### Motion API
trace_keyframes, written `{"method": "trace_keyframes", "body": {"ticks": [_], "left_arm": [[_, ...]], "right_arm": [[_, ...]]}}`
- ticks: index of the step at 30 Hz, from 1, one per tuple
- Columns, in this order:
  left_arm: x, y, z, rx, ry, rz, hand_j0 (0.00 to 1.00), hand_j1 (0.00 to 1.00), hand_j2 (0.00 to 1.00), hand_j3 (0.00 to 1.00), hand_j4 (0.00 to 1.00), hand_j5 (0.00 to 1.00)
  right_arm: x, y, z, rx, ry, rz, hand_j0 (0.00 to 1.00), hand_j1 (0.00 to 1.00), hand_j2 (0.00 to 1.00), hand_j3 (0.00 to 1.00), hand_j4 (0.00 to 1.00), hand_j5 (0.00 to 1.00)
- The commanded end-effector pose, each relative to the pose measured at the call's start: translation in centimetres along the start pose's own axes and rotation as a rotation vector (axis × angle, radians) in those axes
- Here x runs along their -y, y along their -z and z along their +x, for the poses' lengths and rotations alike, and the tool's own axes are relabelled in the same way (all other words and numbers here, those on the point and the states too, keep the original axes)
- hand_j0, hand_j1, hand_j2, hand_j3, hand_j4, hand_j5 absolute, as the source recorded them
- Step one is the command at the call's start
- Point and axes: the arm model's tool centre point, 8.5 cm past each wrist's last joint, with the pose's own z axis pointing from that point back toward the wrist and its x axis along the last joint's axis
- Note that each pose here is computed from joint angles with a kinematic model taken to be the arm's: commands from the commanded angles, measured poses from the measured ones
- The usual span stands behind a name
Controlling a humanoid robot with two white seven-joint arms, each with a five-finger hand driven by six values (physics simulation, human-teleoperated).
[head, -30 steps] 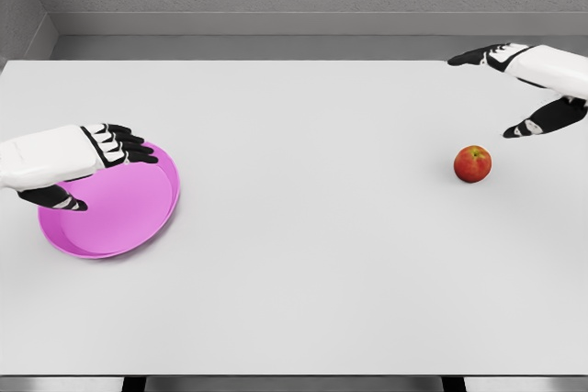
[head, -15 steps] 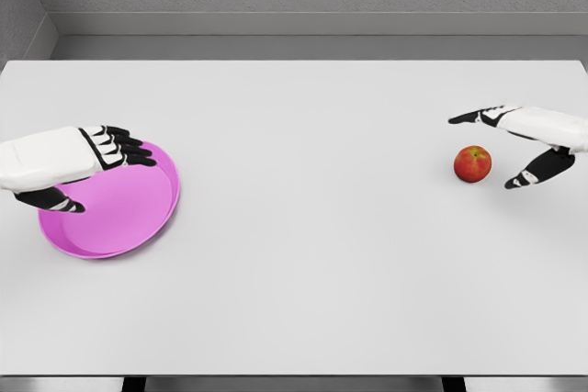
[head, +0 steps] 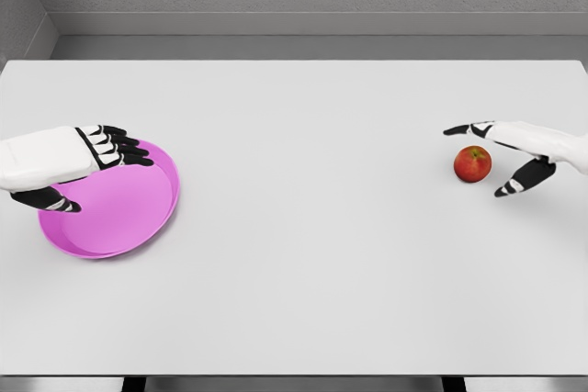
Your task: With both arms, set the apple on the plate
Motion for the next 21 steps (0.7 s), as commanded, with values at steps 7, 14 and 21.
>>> {"method": "trace_keyframes", "body": {"ticks": [7, 14, 21], "left_arm": [[-0.2, -0.1, 0.2, 0.005, 0.001, 0.001, 1.00, 1.00, 1.00, 1.00, 1.00, 1.00], [-0.2, -0.1, 0.2, 0.004, 0.003, 0.001, 1.00, 1.00, 1.00, 1.00, 1.00, 1.00], [-0.2, -0.1, 0.3, 0.005, 0.004, -0.001, 1.00, 1.00, 1.00, 1.00, 1.00, 1.00]], "right_arm": [[-1.0, 1.4, -1.0, -0.024, 0.030, 0.011, 1.00, 1.00, 1.00, 1.00, 1.00, 1.00], [-1.0, 1.5, -1.7, -0.049, 0.030, 0.014, 1.00, 1.00, 1.00, 1.00, 1.00, 1.00], [-1.0, 1.6, -1.7, -0.050, 0.033, 0.013, 1.00, 1.00, 1.00, 1.00, 1.00, 1.00]]}}
